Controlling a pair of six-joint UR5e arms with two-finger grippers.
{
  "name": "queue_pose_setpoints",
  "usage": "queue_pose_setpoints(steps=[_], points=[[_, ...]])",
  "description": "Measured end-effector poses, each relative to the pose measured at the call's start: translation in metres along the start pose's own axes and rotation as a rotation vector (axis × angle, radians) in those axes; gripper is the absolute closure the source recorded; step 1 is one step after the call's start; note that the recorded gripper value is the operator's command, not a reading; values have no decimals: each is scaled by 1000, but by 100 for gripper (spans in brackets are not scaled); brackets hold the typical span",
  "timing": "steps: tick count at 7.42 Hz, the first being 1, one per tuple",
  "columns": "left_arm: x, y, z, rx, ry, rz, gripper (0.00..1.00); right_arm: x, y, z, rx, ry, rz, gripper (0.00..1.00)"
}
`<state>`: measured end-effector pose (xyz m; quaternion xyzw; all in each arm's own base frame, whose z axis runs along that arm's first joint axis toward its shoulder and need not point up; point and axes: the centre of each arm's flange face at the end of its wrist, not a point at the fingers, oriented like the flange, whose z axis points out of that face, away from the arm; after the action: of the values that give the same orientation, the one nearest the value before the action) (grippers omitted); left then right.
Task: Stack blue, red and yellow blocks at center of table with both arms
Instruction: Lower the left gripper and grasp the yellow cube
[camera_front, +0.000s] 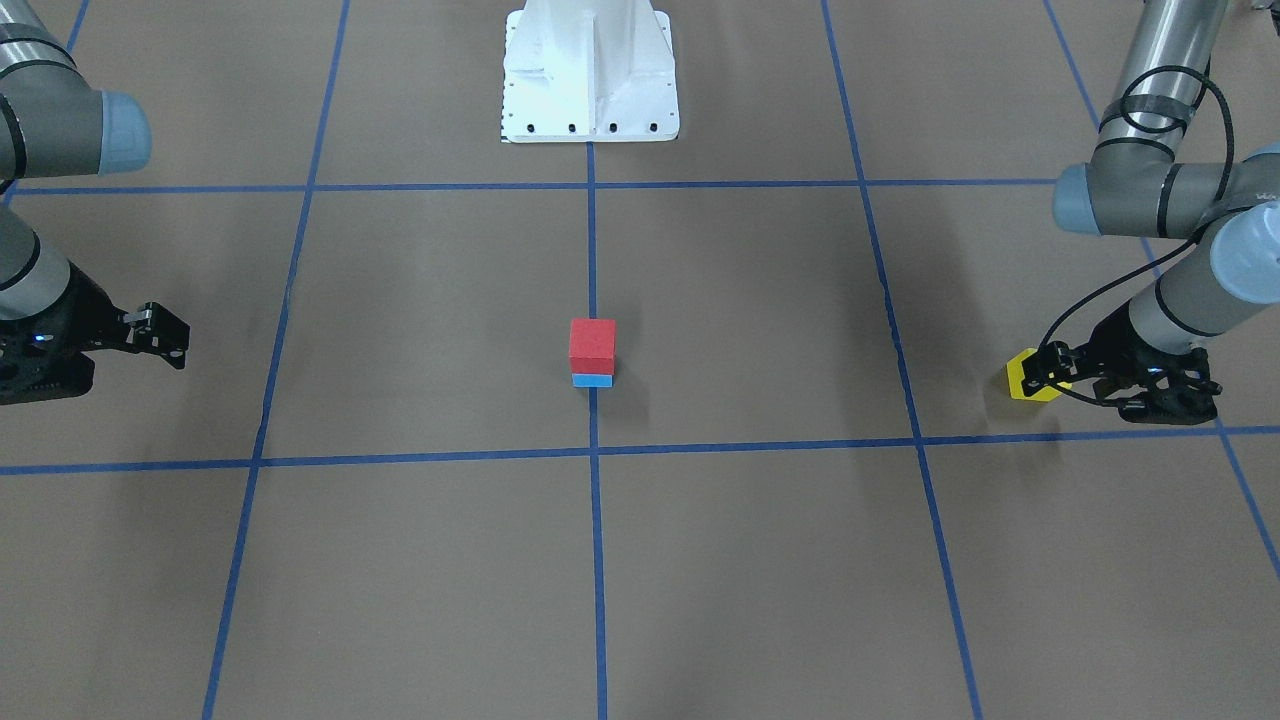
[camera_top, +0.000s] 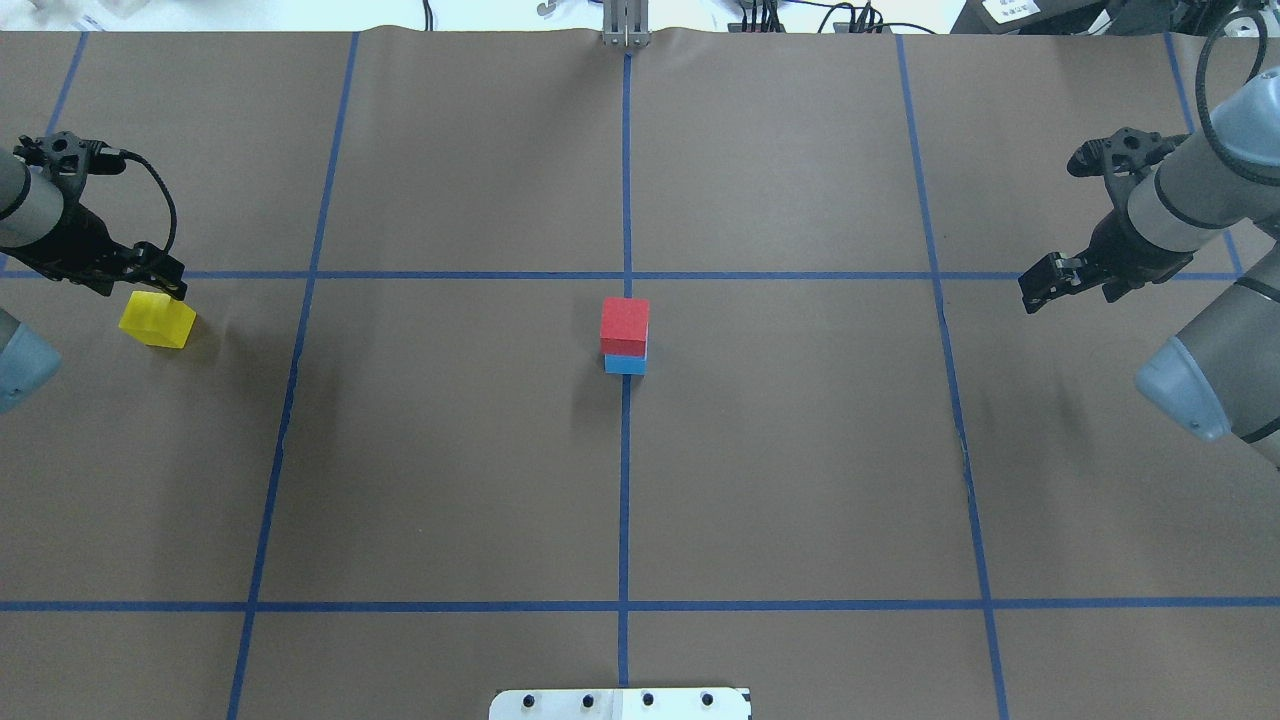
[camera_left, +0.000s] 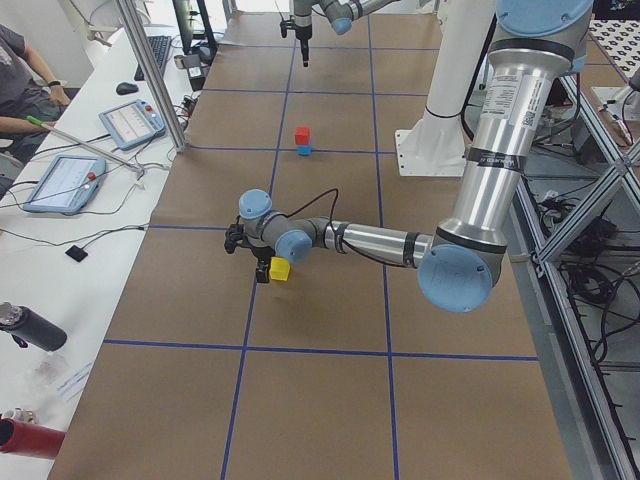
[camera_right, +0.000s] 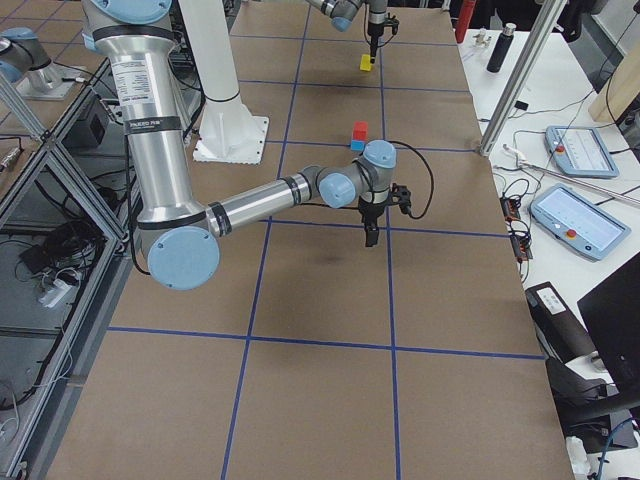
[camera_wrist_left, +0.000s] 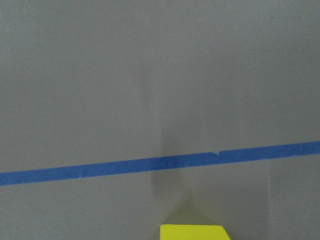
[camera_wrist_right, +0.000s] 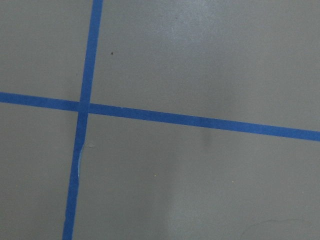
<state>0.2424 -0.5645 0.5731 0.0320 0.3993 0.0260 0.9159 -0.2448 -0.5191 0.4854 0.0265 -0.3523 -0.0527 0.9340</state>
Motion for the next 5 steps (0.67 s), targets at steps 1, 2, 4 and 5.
queue_pose_setpoints(steps=[1,2,4,5], points=[[2,1,1,0,3,0,0,0,0,0,0,0,0,0],[6,3,5,-5,4,6,0,0,0,0,0,-1,0,0],[17,10,14,-30,17,24,82,1,0,1,-3,0,1,0],[20,13,16,-41,25,29,100,1,0,1,-3,0,1,0]])
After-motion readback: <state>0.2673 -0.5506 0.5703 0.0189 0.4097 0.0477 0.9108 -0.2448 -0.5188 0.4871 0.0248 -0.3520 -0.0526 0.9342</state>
